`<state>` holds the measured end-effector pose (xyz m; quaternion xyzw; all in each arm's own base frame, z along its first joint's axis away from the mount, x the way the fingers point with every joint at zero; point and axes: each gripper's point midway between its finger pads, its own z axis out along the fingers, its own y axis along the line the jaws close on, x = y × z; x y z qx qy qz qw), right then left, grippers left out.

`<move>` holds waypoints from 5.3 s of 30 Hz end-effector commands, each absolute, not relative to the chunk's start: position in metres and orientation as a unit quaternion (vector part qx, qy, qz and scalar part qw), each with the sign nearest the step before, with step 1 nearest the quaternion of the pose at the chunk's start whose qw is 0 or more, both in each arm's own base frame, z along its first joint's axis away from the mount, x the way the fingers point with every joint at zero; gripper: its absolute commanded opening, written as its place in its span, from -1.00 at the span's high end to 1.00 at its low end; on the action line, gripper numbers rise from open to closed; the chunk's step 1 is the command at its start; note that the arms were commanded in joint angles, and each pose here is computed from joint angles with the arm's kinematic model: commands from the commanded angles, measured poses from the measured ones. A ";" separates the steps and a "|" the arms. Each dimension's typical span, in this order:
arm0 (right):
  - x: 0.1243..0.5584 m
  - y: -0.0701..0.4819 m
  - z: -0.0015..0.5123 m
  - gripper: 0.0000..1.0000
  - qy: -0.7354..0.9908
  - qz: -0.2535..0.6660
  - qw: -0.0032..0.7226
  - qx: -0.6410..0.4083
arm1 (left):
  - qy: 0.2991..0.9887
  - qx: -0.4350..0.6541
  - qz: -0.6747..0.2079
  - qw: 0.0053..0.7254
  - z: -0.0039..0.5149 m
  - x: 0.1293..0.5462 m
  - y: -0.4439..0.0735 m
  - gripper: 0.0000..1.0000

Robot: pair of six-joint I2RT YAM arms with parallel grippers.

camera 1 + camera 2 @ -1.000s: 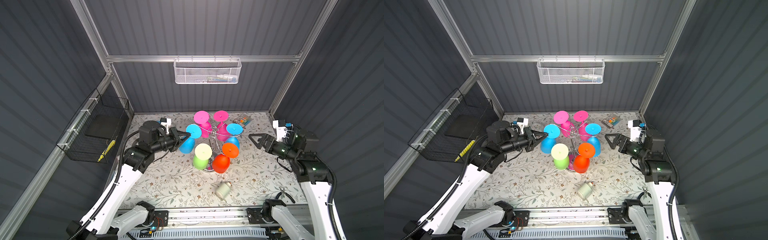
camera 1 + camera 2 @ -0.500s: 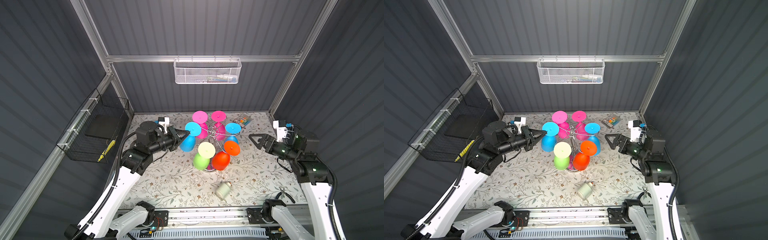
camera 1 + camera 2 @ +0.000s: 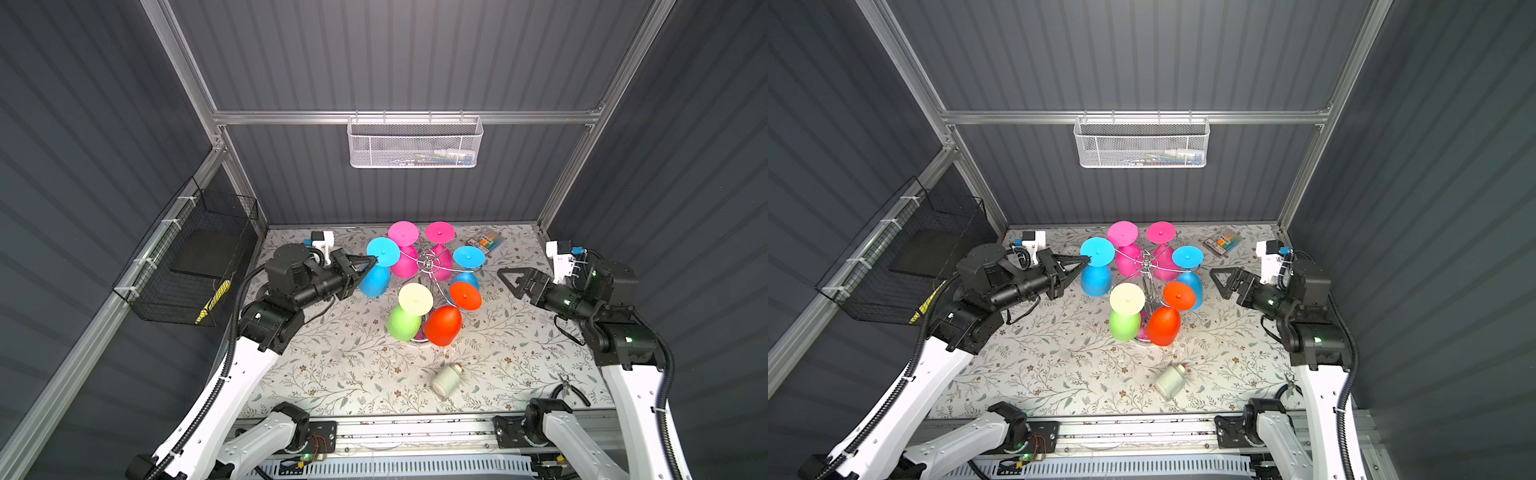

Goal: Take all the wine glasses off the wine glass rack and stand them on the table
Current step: 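Close the left gripper on the blue glass's foot at the rack, then lift the blue glass up off the rack with the left gripper, then bring the blue glass toward the right gripper and grasp its stem with it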

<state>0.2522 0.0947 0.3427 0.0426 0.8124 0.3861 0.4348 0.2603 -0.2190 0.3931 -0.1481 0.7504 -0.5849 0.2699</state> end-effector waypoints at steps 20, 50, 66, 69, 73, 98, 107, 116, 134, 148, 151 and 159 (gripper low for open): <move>0.245 0.096 0.343 -0.98 0.813 0.388 0.431 0.043 | 0.752 -0.120 -0.583 0.282 0.414 0.270 -0.228 1.00; 0.253 0.097 0.340 -0.98 0.813 0.397 0.423 0.049 | 0.796 -0.074 -0.576 0.173 0.396 0.249 -0.251 1.00; 0.255 0.098 0.345 -0.97 0.810 0.401 0.425 0.045 | 0.806 -0.069 -0.570 0.145 0.386 0.228 -0.246 1.00; 0.254 0.099 0.346 -0.97 0.810 0.401 0.426 0.042 | 0.804 -0.075 -0.570 0.151 0.388 0.222 -0.241 1.00; 0.254 0.100 0.348 -0.97 0.809 0.404 0.426 0.040 | 0.810 -0.082 -0.555 0.169 0.389 0.213 -0.229 1.00; 0.243 0.099 0.433 -0.96 0.765 0.399 0.506 0.004 | 0.661 0.043 -0.398 0.635 0.551 0.287 -0.178 1.00; 0.237 0.116 0.496 -0.92 0.723 0.441 0.527 -0.068 | 0.549 0.343 -0.456 0.611 0.586 0.279 -0.275 1.00; 0.246 0.129 0.542 -0.89 0.687 0.491 0.523 -0.118 | 0.486 0.478 -0.345 0.645 0.549 0.270 -0.316 1.00; 0.248 0.135 0.517 -0.45 0.708 0.504 0.483 -0.111 | 0.399 0.619 -0.173 0.654 0.503 0.235 -0.405 1.00; 0.254 0.129 0.473 0.02 0.750 0.462 0.464 -0.089 | 0.377 0.662 -0.125 0.635 0.477 0.221 -0.434 1.00; 0.257 0.129 0.470 0.09 0.753 0.459 0.463 -0.087 | 0.374 0.668 -0.112 0.634 0.471 0.225 -0.437 1.00; 0.276 0.124 0.456 0.18 0.769 0.444 0.455 -0.068 | 0.374 0.667 -0.101 0.636 0.464 0.235 -0.447 1.00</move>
